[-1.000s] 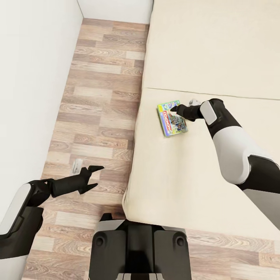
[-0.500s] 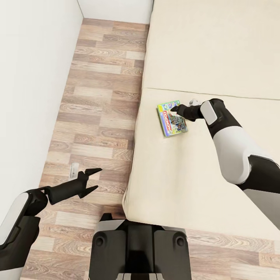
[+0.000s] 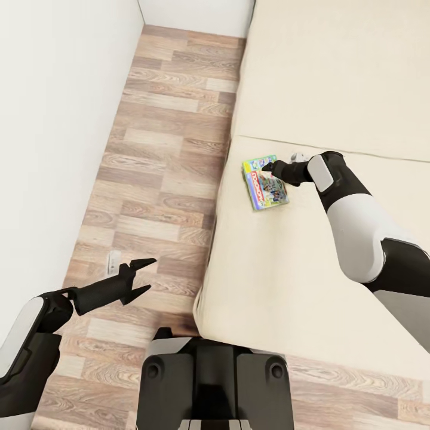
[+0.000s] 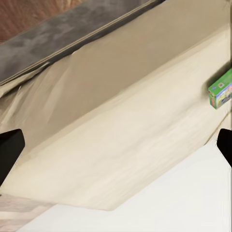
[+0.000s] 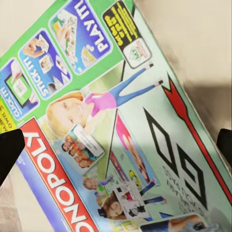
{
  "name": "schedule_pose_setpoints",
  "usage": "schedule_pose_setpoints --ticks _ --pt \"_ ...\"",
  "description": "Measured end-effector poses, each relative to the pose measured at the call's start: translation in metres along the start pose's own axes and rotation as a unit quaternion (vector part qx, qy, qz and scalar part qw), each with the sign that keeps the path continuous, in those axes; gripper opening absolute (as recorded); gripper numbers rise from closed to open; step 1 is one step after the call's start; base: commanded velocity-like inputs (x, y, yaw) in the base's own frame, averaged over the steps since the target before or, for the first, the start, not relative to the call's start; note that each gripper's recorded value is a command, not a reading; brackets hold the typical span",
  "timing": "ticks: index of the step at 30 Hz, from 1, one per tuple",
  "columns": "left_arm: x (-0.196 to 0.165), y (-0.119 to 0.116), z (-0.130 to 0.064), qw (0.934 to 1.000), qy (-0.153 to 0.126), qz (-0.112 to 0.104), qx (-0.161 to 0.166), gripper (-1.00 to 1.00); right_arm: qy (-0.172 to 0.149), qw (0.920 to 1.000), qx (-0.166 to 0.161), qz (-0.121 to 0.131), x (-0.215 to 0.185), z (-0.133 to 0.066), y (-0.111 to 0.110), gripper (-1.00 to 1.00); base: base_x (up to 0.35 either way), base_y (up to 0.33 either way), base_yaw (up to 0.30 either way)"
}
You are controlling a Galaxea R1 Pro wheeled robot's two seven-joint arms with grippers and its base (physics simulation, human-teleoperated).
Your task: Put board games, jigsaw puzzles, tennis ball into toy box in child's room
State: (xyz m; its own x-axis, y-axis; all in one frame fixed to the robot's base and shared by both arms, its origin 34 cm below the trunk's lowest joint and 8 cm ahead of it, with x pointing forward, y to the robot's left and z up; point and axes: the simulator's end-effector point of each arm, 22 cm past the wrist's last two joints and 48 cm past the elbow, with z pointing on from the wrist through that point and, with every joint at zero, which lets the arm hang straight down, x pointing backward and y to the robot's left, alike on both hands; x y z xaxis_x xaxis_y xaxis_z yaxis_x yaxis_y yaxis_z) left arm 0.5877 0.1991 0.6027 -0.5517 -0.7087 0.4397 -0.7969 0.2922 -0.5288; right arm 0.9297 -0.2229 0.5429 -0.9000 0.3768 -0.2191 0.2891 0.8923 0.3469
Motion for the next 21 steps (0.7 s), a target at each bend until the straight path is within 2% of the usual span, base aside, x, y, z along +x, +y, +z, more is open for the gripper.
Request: schedule_pose_setpoints --ticks 8,21 --pt "0.0002 -0.0002 0.0001 1.0000 0.000 0.000 0.000 1.00 0.000 1.0000 0.000 0.000 -0.0001 0.0000 0.0000 1.00 0.000 0.000 0.134" --pt "0.0008 -0.0003 0.0006 1.0000 0.001 0.000 0.001 1.00 -0.001 1.0000 0.000 0.000 -0.0007 -0.0002 -0.0006 1.00 0.000 0.000 0.029"
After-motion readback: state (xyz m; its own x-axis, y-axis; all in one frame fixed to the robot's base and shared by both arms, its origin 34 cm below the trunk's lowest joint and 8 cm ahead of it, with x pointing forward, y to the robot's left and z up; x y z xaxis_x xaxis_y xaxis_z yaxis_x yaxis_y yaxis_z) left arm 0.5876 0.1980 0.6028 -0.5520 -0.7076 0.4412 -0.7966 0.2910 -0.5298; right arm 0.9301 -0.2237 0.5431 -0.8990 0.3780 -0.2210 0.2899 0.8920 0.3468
